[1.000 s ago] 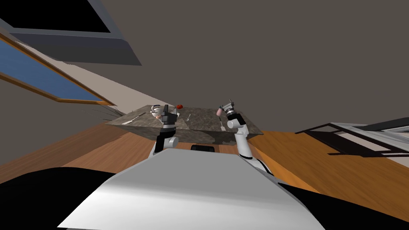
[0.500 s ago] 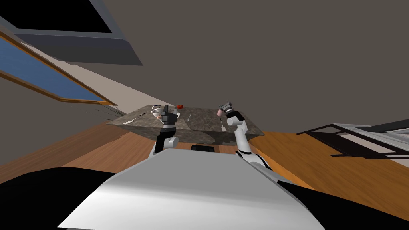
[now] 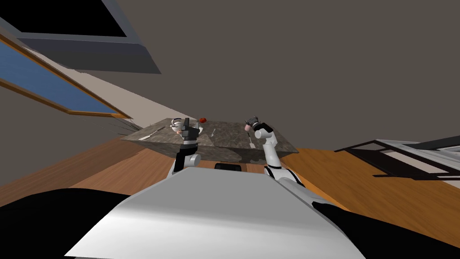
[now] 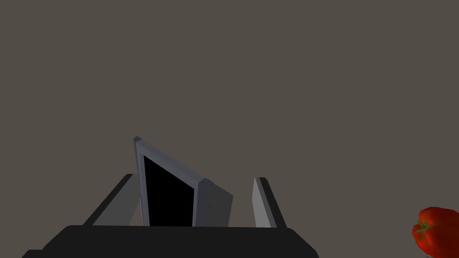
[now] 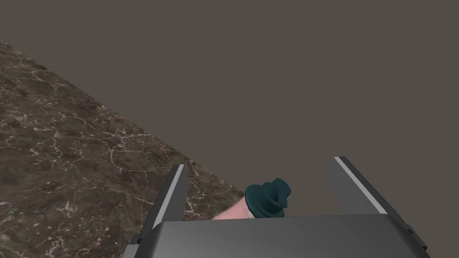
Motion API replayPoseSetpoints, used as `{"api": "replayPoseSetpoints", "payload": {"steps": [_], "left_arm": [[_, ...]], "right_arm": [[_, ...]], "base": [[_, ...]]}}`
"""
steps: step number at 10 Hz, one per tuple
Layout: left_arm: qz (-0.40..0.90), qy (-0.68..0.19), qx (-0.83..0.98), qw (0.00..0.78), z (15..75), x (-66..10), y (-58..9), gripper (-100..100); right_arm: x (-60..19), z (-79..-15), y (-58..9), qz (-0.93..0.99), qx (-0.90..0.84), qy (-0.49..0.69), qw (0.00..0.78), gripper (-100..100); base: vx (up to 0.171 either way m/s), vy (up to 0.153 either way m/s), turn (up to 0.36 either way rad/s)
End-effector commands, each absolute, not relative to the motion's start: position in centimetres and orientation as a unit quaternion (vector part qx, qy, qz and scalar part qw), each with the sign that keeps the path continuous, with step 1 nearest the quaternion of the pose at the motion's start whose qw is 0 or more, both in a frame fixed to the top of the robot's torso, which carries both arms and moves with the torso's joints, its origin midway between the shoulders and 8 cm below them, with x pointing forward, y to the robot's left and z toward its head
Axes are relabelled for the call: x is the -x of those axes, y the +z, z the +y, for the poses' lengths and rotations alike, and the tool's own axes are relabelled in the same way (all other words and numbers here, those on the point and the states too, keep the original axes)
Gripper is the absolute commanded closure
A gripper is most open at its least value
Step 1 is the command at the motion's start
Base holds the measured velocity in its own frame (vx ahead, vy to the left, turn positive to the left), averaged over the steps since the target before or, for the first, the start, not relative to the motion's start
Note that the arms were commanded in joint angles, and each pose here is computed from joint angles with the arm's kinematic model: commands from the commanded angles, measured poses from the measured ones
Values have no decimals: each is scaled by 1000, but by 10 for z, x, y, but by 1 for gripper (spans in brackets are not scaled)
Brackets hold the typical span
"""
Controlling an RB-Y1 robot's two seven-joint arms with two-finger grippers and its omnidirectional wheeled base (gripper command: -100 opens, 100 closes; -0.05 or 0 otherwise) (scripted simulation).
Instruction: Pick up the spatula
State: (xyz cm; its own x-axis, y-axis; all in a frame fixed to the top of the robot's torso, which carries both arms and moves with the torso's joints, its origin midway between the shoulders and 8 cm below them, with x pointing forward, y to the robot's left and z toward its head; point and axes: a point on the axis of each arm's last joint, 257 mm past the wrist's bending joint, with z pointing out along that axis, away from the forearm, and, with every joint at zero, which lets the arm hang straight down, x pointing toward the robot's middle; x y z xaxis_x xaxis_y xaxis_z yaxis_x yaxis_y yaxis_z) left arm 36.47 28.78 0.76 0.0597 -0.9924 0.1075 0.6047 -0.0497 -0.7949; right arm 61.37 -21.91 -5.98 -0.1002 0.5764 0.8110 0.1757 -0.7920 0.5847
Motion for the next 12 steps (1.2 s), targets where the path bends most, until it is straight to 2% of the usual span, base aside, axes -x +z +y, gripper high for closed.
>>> {"api": "replayPoseSetpoints", "payload": {"steps": [1, 12], "left_arm": [[271, -630, 358, 634, 288, -365, 8, 0], [271, -630, 358, 634, 288, -365, 8, 0]], "right_arm": [[-616, -220, -73, 282, -677, 667, 127, -100], [-626, -231, -149, 240, -800, 549, 44, -100]], "base": [[10, 16, 5], [6, 9, -5]]}}
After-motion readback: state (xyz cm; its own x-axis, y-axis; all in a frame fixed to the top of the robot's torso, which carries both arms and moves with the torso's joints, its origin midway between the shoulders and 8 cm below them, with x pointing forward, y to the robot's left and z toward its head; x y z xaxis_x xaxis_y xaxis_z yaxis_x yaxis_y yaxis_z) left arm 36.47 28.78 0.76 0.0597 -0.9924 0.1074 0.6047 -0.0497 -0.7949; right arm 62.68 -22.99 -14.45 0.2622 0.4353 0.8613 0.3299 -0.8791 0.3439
